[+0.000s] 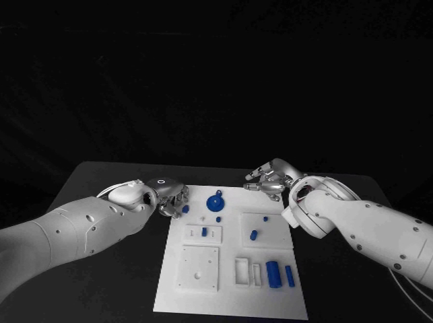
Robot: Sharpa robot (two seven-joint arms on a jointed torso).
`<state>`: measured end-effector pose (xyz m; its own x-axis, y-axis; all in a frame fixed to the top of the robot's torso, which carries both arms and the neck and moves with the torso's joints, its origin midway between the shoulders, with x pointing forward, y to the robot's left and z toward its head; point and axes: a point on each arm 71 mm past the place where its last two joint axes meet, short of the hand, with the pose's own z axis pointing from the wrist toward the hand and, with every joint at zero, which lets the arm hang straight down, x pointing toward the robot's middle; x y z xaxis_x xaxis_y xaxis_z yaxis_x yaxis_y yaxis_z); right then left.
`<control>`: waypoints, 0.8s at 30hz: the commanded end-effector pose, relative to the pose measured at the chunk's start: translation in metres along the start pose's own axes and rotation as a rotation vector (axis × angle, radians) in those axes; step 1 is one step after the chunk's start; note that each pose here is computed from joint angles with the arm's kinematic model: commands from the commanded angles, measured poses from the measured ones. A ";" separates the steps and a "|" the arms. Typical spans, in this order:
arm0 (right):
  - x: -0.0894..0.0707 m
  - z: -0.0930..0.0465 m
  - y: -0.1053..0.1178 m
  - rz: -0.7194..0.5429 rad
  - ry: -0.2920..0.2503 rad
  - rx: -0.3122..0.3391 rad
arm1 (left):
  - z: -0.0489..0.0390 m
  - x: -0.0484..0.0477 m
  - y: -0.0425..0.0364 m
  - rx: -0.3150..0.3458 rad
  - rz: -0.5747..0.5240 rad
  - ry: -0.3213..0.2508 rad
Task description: Assemble the parts on the task board
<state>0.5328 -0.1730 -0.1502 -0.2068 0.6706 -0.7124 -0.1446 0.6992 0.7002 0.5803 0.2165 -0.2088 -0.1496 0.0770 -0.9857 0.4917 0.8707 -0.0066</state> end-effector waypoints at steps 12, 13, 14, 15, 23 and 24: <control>0.001 0.000 0.002 0.001 -0.003 -0.011 | 0.0026 0.0115 -0.0068 0.026 0.019 -0.050; 0.001 0.000 0.002 0.001 -0.003 -0.012 | 0.0030 0.0117 -0.0072 0.027 0.018 -0.053; 0.001 0.000 0.002 0.000 -0.003 -0.012 | 0.0033 0.0118 -0.0075 0.027 0.018 -0.054; 0.001 0.000 0.002 0.000 -0.003 -0.012 | 0.0037 0.0120 -0.0078 0.026 0.017 -0.053; 0.001 0.000 0.002 -0.001 0.002 -0.014 | 0.0062 0.0155 -0.0072 0.015 0.014 -0.008; 0.001 0.000 0.001 -0.001 0.003 -0.014 | 0.0063 0.0166 -0.0073 0.015 0.014 0.002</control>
<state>0.5328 -0.1726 -0.1499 -0.2048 0.6720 -0.7117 -0.1473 0.6977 0.7011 0.5816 0.2106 -0.2189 -0.1039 0.0686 -0.9922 0.5017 0.8650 0.0073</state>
